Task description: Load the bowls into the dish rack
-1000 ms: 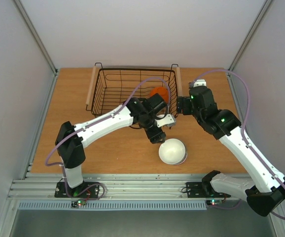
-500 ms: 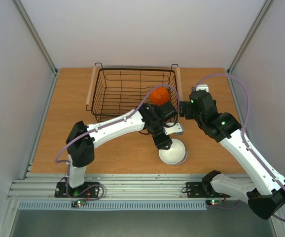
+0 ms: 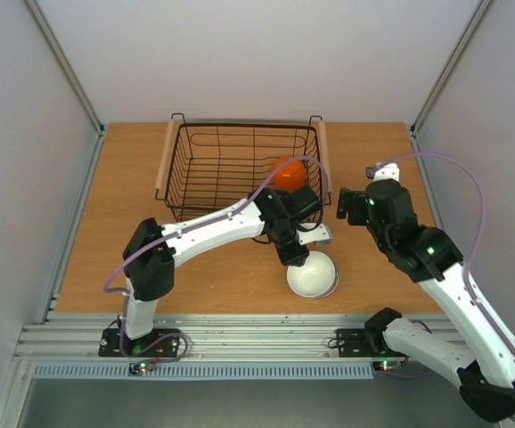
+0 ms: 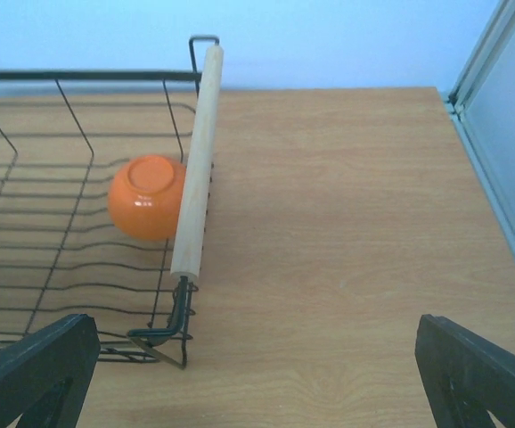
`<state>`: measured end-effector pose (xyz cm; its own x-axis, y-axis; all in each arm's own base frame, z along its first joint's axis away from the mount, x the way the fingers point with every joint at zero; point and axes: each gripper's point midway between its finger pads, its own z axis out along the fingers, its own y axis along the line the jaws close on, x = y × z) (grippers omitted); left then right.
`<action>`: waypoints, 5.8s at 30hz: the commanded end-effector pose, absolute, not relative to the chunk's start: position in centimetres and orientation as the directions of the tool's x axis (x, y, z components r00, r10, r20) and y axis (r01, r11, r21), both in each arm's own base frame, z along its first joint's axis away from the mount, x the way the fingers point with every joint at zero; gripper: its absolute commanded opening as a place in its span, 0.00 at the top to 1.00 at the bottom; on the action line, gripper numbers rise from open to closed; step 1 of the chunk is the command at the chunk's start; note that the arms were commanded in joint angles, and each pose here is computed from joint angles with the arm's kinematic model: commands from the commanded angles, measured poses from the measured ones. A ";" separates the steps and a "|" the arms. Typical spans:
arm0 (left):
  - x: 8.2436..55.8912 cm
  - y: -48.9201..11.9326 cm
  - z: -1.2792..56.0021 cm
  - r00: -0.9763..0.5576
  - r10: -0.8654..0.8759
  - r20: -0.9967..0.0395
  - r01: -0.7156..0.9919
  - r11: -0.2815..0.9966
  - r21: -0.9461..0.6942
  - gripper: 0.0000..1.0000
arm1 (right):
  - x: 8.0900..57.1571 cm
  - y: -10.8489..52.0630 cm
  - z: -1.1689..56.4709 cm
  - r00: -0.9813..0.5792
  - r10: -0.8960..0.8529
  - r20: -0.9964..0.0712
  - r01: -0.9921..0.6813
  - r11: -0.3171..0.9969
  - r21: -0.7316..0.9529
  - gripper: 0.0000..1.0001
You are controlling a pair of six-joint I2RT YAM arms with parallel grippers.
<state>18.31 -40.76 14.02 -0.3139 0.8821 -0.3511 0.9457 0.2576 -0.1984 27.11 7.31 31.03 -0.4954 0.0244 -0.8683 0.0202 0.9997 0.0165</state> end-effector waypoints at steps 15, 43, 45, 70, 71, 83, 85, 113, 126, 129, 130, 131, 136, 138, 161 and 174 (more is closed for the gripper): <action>17.4 -41.7 13.0 -0.293 0.901 -0.318 0.949 0.235 -0.209 0.96 | 23.2 4.1 35.2 -0.289 0.153 -0.945 0.047 0.988 0.146 0.01; 24.6 -34.6 25.9 -0.389 0.702 -0.596 0.918 0.346 -0.193 1.00 | 22.6 12.0 33.8 -0.490 0.121 -0.863 -0.289 0.912 0.291 0.02; 25.3 -33.6 26.9 -0.407 0.670 -0.621 0.909 0.364 -0.204 1.00 | 22.1 13.8 34.0 -0.515 0.135 -0.846 -0.358 0.863 0.356 0.02; 25.9 -29.3 31.8 -0.385 0.507 -0.772 0.900 0.390 -0.193 1.00 | 20.5 24.2 33.0 -0.720 0.172 -0.673 -0.579 0.387 0.718 0.02; 25.9 -29.2 32.0 -0.381 0.504 -0.775 0.901 0.392 -0.187 0.99 | 20.5 24.4 32.8 -0.728 0.165 -0.666 -0.577 0.376 0.725 0.02; 26.5 -28.0 32.9 -0.365 0.489 -0.792 0.891 0.431 -0.144 0.99 | 20.9 25.3 31.0 -0.775 0.148 -0.615 -0.542 0.346 0.766 0.02; 26.5 -28.0 32.8 -0.366 0.488 -0.792 0.891 0.430 -0.147 1.00 | 20.9 25.5 30.9 -0.778 0.143 -0.611 -0.541 0.340 0.769 0.02; 29.0 -25.4 31.9 -0.382 0.492 -0.782 0.807 0.590 -0.023 0.24 | 25.4 25.7 32.7 -0.666 0.065 -0.743 -0.610 0.525 0.593 0.99; 32.6 -18.6 34.6 -0.382 0.452 -0.806 0.593 0.789 0.160 0.01 | 36.2 27.2 29.1 -0.567 -0.212 -0.796 -0.556 0.811 0.180 0.99; 32.4 -17.8 35.3 -0.391 0.423 -0.818 0.592 0.796 0.129 0.01 | 38.6 28.0 28.5 -0.523 -0.303 -0.796 -0.533 0.846 0.029 0.99; 32.3 -17.6 35.5 -0.391 0.417 -0.820 0.591 0.797 0.123 0.01 | 39.2 28.4 28.7 -0.505 -0.323 -0.801 -0.528 0.849 -0.010 0.99; 32.3 -17.3 35.7 -0.390 0.411 -0.824 0.588 0.800 0.120 0.01 | 39.9 28.7 28.8 -0.490 -0.340 -0.802 -0.521 0.853 -0.044 0.99; 32.3 -16.2 36.2 -0.399 0.374 -0.837 0.568 0.817 0.095 0.01 | 42.5 30.9 26.7 -0.439 -0.490 -0.753 -0.507 0.827 -0.242 0.99; 32.3 -16.0 36.2 -0.403 0.366 -0.839 0.566 0.820 0.086 0.01 | 43.2 32.0 25.5 -0.422 -0.552 -0.720 -0.504 0.802 -0.319 0.99; 31.6 -16.4 35.1 -0.414 0.358 -0.837 0.595 0.802 0.049 0.01 | 50.4 35.7 14.4 -0.403 -0.825 -0.395 -0.412 0.549 -0.727 0.99; 31.4 -16.5 34.7 -0.422 0.358 -0.833 0.604 0.796 0.036 0.01 | 51.4 34.2 11.4 -0.453 -0.836 -0.308 -0.408 0.502 -0.762 0.82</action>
